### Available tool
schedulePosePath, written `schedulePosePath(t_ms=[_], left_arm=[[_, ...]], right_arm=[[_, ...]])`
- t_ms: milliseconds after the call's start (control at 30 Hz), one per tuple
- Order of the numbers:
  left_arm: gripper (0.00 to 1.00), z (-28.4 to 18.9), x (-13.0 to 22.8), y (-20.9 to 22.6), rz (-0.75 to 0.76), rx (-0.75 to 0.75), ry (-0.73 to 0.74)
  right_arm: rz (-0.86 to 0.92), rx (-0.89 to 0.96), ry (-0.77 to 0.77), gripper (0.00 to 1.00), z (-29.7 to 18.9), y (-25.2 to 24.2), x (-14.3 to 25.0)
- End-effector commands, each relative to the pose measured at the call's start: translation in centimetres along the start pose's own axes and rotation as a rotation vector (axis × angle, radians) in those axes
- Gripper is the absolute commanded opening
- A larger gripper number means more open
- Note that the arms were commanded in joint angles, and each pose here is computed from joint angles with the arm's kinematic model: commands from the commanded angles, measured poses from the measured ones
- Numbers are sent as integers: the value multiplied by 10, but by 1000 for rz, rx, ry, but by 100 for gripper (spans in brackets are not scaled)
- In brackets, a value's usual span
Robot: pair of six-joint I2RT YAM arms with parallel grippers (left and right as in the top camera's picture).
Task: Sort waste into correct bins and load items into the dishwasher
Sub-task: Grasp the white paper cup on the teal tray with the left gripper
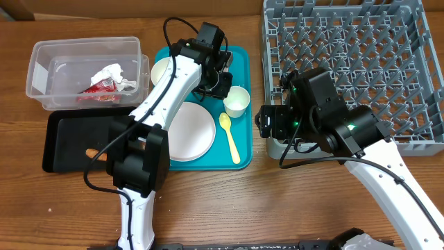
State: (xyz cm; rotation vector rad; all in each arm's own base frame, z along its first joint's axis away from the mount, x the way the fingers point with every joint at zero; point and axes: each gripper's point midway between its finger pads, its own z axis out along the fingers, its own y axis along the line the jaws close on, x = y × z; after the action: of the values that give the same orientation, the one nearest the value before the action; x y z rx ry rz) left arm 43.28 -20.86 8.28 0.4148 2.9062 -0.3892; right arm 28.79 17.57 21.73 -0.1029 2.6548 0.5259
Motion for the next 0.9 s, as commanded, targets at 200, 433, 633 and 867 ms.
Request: schedulePosePath(t_ms=[200, 433, 633, 867], left_arm=[[12, 19, 16, 5, 8, -22, 58], [4, 17, 10, 6, -49, -22, 34], [4, -31, 3, -17, -93, 195, 62], [4, -128, -17, -38, -54, 593, -28]], right_arm=[[-10, -8, -32, 88, -7, 5, -8], [-10, -8, -32, 88, -7, 5, -8], [-13, -20, -47, 89, -7, 8, -12], [-123, -172, -141, 96, -13, 39, -35]])
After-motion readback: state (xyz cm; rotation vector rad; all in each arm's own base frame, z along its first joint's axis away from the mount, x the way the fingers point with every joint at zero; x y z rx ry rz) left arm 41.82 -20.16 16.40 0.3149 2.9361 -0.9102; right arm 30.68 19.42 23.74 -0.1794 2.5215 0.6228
